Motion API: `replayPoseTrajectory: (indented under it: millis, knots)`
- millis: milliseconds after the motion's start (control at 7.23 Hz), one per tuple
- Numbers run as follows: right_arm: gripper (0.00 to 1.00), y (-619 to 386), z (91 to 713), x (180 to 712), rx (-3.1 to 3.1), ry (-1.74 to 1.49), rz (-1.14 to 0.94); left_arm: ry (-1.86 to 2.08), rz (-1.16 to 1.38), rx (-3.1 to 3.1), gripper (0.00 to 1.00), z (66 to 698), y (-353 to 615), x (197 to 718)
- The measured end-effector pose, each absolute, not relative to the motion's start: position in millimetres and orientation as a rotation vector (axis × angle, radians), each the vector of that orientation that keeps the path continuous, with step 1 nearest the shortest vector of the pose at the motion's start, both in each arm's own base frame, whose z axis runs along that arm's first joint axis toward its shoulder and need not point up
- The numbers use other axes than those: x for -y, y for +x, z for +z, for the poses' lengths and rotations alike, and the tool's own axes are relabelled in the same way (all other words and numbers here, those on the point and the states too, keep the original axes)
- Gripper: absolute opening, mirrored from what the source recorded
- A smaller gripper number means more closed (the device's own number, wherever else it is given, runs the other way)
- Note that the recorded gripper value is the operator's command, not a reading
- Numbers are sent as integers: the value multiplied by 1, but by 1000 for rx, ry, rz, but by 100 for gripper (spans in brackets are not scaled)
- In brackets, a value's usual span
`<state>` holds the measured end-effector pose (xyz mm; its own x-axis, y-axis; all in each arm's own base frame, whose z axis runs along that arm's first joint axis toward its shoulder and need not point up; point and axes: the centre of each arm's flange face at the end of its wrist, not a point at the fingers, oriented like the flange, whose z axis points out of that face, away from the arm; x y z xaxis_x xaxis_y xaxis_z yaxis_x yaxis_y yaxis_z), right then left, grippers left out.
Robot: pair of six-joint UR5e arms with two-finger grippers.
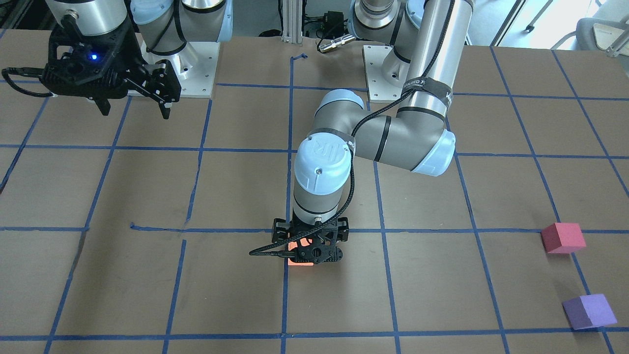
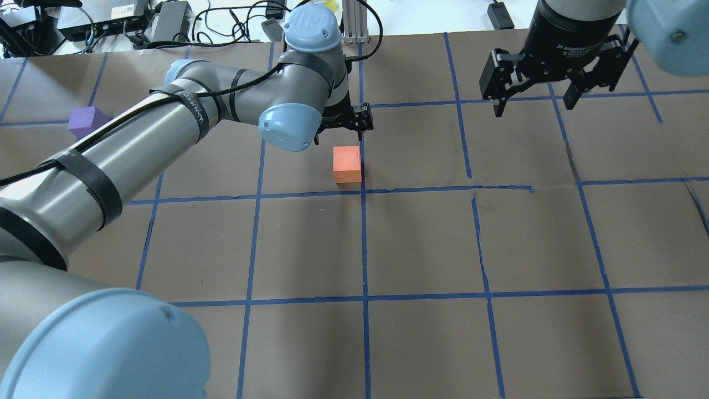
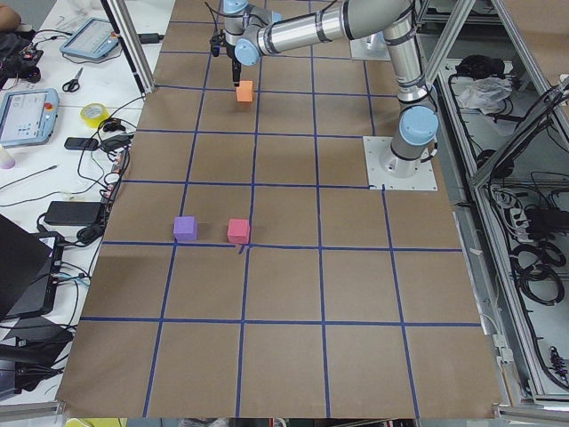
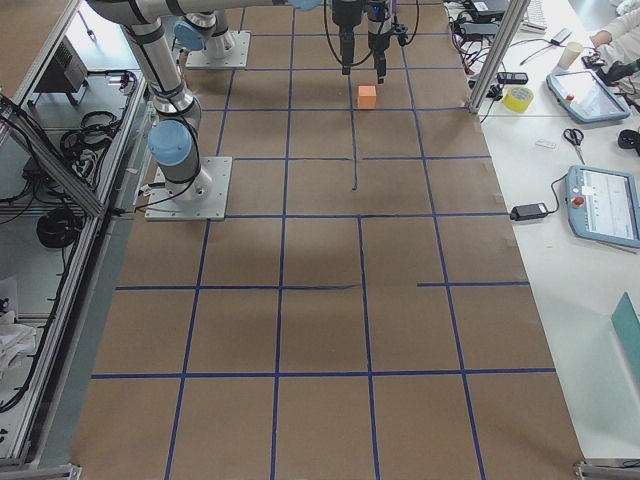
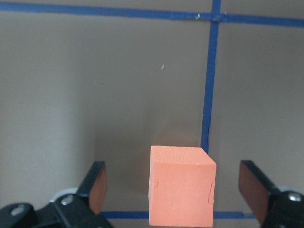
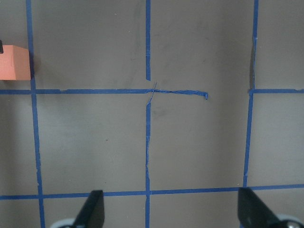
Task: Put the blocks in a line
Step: 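Move the left gripper over the orange cube while the right arm withdraws, then lower the left gripper and grasp the orange cube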
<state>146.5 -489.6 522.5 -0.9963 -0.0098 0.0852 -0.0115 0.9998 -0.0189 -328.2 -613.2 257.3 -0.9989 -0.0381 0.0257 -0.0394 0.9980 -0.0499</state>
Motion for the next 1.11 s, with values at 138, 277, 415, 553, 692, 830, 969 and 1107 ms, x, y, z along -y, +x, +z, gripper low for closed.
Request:
replayPoseTrajectory:
  millis: [138,277,415,553,692,830,969,1107]
  knots:
    - [100,146,522,489,3055,14,29,50,41,3125,100,247,-330,611]
    - [100,146,522,489,3055,12,28,50,16,3132,100,236,-331,611]
    - [100,146,522,489,3055,12,28,52,-3,3135,100,226,-331,612]
    - [100,146,521,489,3055,11,26,48,-19,3136,100,218,-332,613]
    - [100,146,520,489,3055,9,24,46,-31,3137,100,213,-333,613]
    - [100,146,520,489,3055,10,24,45,-42,3139,100,207,-334,613]
    - [100,146,520,489,3055,12,23,41,-58,3143,100,200,-334,613]
    - [100,146,520,489,3055,11,24,41,-77,3147,100,191,-335,613]
